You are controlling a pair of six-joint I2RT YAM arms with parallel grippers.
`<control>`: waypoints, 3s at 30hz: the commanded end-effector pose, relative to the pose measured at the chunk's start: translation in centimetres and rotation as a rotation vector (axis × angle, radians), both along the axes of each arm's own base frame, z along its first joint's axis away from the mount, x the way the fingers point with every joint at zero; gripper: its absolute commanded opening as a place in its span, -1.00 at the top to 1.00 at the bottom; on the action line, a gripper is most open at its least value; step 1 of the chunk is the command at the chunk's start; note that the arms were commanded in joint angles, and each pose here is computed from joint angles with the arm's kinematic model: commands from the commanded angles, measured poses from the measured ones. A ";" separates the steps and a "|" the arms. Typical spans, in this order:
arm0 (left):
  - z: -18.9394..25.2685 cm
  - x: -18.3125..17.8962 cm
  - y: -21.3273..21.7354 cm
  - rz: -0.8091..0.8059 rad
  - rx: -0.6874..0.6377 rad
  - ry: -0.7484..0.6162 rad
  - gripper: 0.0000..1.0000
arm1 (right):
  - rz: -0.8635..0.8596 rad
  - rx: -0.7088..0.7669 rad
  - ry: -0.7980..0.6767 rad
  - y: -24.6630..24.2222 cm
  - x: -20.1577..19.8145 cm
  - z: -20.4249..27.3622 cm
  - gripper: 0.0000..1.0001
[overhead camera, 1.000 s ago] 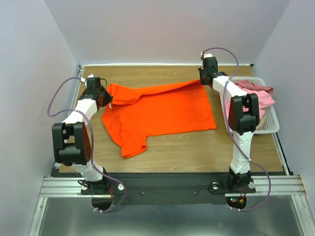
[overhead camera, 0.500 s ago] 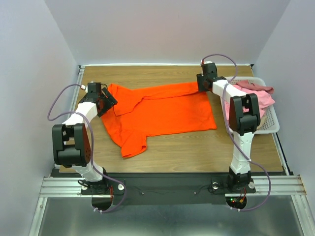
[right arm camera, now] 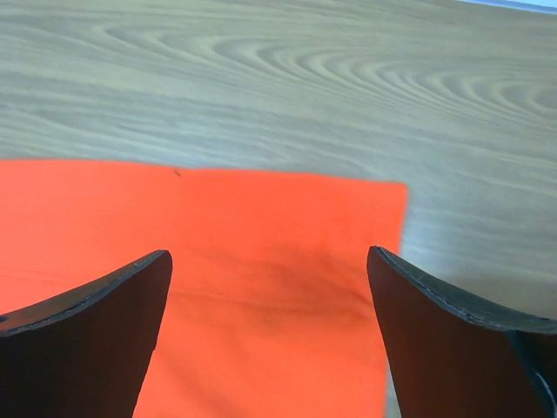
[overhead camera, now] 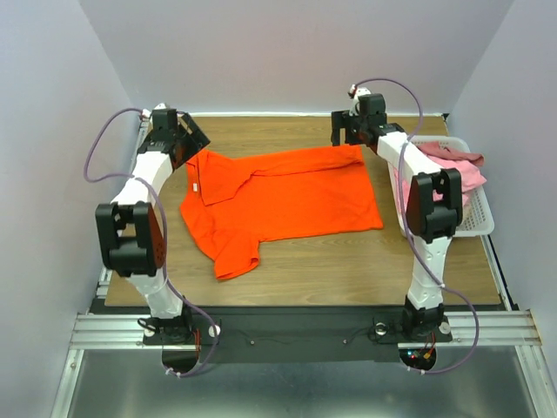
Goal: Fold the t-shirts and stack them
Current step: Fold the tshirt
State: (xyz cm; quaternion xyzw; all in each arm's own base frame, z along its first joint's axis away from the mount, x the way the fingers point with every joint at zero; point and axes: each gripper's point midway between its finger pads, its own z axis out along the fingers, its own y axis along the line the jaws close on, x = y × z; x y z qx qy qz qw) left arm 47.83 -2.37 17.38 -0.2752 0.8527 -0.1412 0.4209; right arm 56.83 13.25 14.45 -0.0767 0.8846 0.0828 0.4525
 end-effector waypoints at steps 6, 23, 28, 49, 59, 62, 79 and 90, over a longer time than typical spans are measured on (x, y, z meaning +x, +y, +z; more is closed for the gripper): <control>-1.4 9.6 -1.9 -0.126 -0.024 -0.050 -0.78 | -0.036 0.118 0.024 3.1 3.6 -3.3 -1.00; -15.6 9.3 2.8 0.061 0.033 0.278 -0.65 | -0.236 -0.015 0.123 -2.1 4.2 -11.7 -1.00; -16.4 9.4 3.0 0.076 0.023 0.316 -0.61 | -0.241 0.014 0.130 -1.9 4.1 -11.7 -1.00; 4.6 6.3 -1.0 0.040 0.099 0.001 -0.64 | -0.124 0.122 -0.044 0.1 -1.3 4.5 -1.00; -6.8 -16.2 -2.8 0.183 0.082 0.298 -0.64 | -0.264 0.129 0.102 -0.3 -15.7 -0.1 -1.00; -10.4 -21.3 -2.8 0.226 0.079 0.418 -0.64 | -0.301 0.124 0.141 -1.5 -18.8 -2.0 -1.00; -15.2 -28.5 -4.1 0.207 -0.012 0.571 -0.55 | -0.394 0.115 0.134 -3.6 -21.2 -3.0 -1.00; -15.3 -29.1 -4.9 0.200 -0.034 0.567 -0.11 | -0.424 0.119 0.116 -4.1 -21.5 -2.6 -1.00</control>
